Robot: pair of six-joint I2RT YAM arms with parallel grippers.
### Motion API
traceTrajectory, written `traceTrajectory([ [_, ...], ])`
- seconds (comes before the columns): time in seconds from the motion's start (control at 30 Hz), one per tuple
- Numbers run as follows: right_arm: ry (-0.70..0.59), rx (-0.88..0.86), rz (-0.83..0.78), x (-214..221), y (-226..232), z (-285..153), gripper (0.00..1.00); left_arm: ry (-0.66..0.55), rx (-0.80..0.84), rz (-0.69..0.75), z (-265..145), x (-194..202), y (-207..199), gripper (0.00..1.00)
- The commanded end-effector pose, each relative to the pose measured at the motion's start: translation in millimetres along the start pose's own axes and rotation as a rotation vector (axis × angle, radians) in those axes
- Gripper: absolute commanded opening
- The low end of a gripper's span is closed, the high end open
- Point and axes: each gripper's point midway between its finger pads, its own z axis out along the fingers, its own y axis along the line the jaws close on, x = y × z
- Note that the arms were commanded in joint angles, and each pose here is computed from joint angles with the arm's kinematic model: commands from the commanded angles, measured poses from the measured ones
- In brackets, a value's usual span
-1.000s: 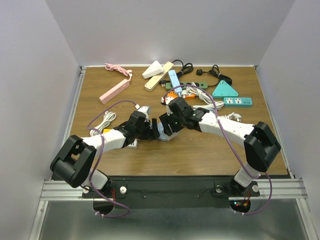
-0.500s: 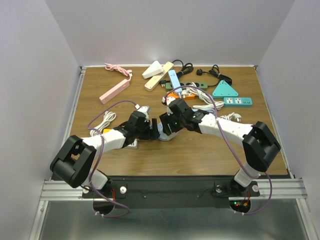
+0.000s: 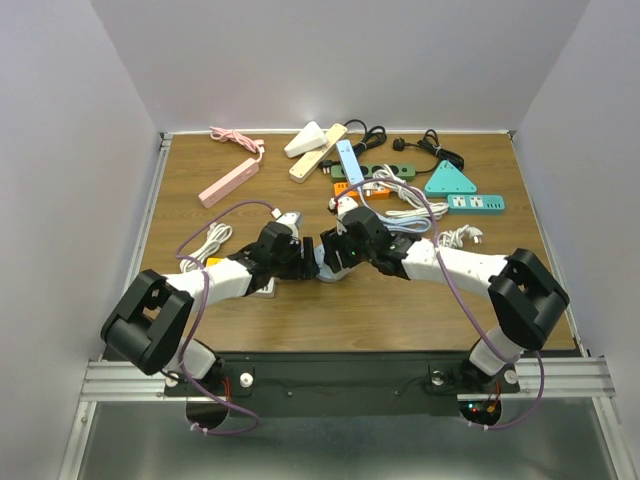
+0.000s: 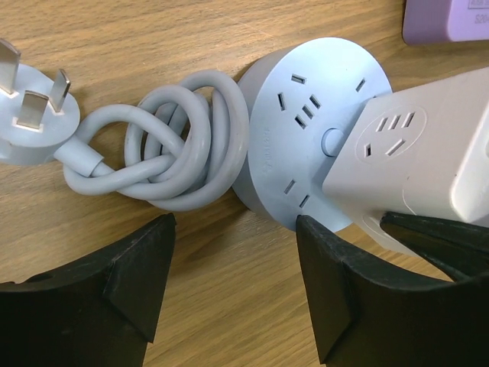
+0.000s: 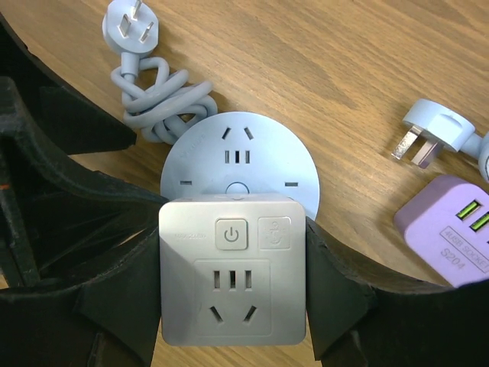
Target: Insert the plug
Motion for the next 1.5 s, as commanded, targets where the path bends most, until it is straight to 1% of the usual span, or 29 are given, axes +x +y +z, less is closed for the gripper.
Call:
traceTrajectory([
  [0.0, 0.215, 0.079, -0.041, 78.5, -16.7, -5.5, 0.00, 0.010, -0.006, 0.019, 2.1, 2.9, 3.0, 0.73],
  [0.17, 0.233, 0.079, -0.045, 95.2, -14.9, -9.0, 0.00, 0.022, -0.007, 0.020, 5.2, 5.2, 3.7, 0.69],
  [0.3, 0.255, 0.087, -0.056, 109.2, -16.8, -6.3, 0.00, 0.028, -0.005, 0.020, 6.8, 6.6, 3.7, 0.64],
  [0.4, 0.254, 0.089, -0.062, 110.1, -14.5, -4.6, 0.00, 0.033, -0.002, 0.022, 7.7, 7.2, 3.3, 0.58],
  [0.57, 0.274, 0.081, -0.046, 121.2, -5.9, -4.0, 0.00, 0.039, 0.002, 0.022, 10.1, 7.4, 2.8, 0.54],
  [0.87, 0.300, 0.093, 0.030, 143.8, 8.5, -9.8, 0.00, 0.053, 0.013, 0.021, 16.0, 8.5, 3.3, 0.51],
  [0.97, 0.313, 0.103, 0.046, 151.7, 9.0, -11.2, 0.00, 0.055, 0.013, 0.022, 18.6, 6.4, 5.6, 0.47],
  [1.0, 0.322, 0.106, 0.044, 156.1, 9.2, -11.9, 0.00, 0.060, 0.012, 0.023, 20.0, 6.7, 7.5, 0.44],
  [1.1, 0.342, 0.118, 0.048, 166.2, 8.3, -12.7, 0.00, 0.066, 0.015, 0.022, 21.6, 6.3, 8.6, 0.38],
  [1.2, 0.352, 0.129, 0.054, 173.2, 7.7, -13.9, 0.00, 0.074, 0.015, 0.028, 23.9, 7.0, 10.7, 0.29],
  [1.37, 0.366, 0.147, 0.063, 181.2, 6.3, -14.1, 0.00, 0.089, 0.027, 0.026, 30.0, 8.8, 11.3, 0.24],
  [1.47, 0.382, 0.160, 0.048, 189.0, 8.7, -12.3, 0.00, 0.101, 0.051, 0.025, 34.0, 10.0, 7.4, 0.18],
])
